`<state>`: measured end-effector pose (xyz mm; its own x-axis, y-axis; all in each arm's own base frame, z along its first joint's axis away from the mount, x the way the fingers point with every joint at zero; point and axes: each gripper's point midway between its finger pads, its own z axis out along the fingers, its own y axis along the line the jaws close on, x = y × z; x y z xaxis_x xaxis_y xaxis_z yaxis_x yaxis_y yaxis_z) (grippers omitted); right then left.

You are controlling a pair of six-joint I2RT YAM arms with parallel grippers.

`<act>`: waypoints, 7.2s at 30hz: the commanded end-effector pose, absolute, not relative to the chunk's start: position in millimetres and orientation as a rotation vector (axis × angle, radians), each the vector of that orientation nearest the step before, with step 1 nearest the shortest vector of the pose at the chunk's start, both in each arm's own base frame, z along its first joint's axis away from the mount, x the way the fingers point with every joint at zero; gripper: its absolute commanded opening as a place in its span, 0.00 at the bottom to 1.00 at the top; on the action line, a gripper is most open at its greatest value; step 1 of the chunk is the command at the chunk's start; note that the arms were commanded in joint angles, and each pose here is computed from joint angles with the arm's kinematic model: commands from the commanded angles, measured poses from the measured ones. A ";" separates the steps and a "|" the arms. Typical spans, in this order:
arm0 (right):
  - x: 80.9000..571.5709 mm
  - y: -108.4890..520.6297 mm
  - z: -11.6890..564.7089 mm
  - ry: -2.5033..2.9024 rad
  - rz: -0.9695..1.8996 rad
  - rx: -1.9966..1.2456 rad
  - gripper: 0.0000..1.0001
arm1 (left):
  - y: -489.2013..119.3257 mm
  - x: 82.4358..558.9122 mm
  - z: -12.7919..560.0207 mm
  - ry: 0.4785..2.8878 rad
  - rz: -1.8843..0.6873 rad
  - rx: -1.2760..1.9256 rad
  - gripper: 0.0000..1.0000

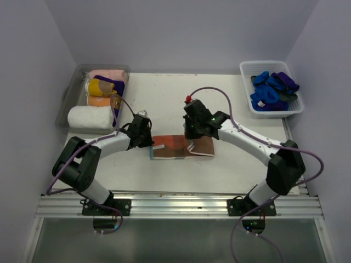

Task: Roll the towels
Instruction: Fold the towel

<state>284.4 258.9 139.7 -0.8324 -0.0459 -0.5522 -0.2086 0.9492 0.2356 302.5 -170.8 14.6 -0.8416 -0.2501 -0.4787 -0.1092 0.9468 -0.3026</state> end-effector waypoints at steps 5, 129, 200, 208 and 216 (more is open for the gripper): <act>295.9 354.5 127.6 2.523 0.519 -0.263 0.00 | -158.8 258.5 -26.5 2.756 -0.300 -0.233 0.00; 319.0 252.5 29.5 2.601 0.286 -0.032 0.03 | -277.4 250.9 46.6 2.668 -0.770 0.141 0.00; 201.7 262.6 72.6 2.476 0.203 -0.762 0.52 | -213.1 258.7 99.2 2.586 -0.673 0.061 0.00; 194.0 277.8 58.1 2.398 0.065 -0.999 0.50 | -217.3 257.6 96.9 2.588 -0.705 0.060 0.00; 212.1 276.6 33.5 2.314 -0.097 -1.041 0.49 | -213.1 256.2 94.9 2.590 -0.709 0.043 0.00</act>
<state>189.6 269.8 27.1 -0.5741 -0.6993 -0.4259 -0.6871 0.6944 -0.2140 252.4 -213.7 85.4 -0.9135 -0.0737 -0.4001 0.1262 0.8835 -0.4510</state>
